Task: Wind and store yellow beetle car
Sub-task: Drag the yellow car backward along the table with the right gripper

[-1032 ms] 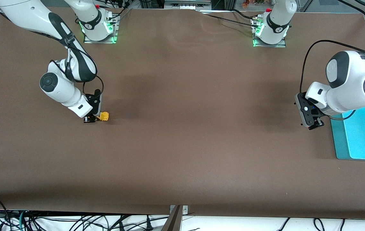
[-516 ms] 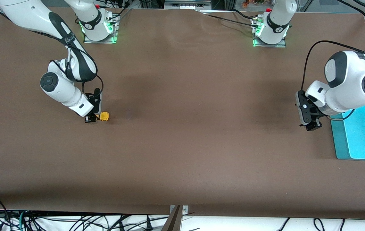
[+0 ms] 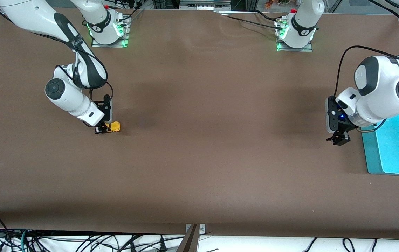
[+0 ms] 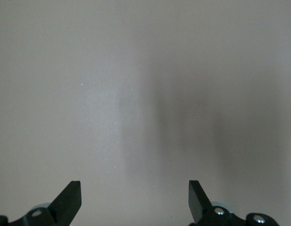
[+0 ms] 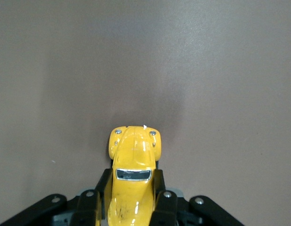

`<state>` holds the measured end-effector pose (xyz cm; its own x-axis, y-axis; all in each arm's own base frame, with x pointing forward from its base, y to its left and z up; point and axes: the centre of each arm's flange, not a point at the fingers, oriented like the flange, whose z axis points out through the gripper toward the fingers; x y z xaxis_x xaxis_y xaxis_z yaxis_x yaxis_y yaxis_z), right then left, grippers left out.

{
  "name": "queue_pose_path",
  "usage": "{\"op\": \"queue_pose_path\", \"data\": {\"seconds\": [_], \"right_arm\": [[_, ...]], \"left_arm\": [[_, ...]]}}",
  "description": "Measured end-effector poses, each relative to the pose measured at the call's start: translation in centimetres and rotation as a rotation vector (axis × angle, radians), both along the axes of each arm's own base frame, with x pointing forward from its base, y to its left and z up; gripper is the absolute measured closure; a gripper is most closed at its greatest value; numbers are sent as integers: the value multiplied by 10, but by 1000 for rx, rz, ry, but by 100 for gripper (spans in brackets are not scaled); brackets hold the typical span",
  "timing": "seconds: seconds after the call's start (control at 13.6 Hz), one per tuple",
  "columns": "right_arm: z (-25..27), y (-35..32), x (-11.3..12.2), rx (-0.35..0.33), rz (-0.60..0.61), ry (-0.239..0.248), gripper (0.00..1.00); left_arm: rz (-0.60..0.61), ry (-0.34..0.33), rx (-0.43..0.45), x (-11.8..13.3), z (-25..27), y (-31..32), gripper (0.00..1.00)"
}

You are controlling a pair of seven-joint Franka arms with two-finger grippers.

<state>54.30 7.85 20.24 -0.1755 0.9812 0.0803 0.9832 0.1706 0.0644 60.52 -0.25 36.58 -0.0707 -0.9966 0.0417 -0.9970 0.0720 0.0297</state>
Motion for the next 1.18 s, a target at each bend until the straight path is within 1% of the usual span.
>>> {"op": "queue_pose_path", "data": {"seconds": [0.15,0.52,1.18], "right_arm": [[-1,-6,1,-1,-11,0,61],[-2,-49,5,-5,-37,-7,61],[-2,-156,3,-17,15,-57,61]], "left_arm": [[0,1,0,0,0,1,0],[0,1,0,0,-1,1,0],[-8,2,-1,0,-1,-1,0]]}}
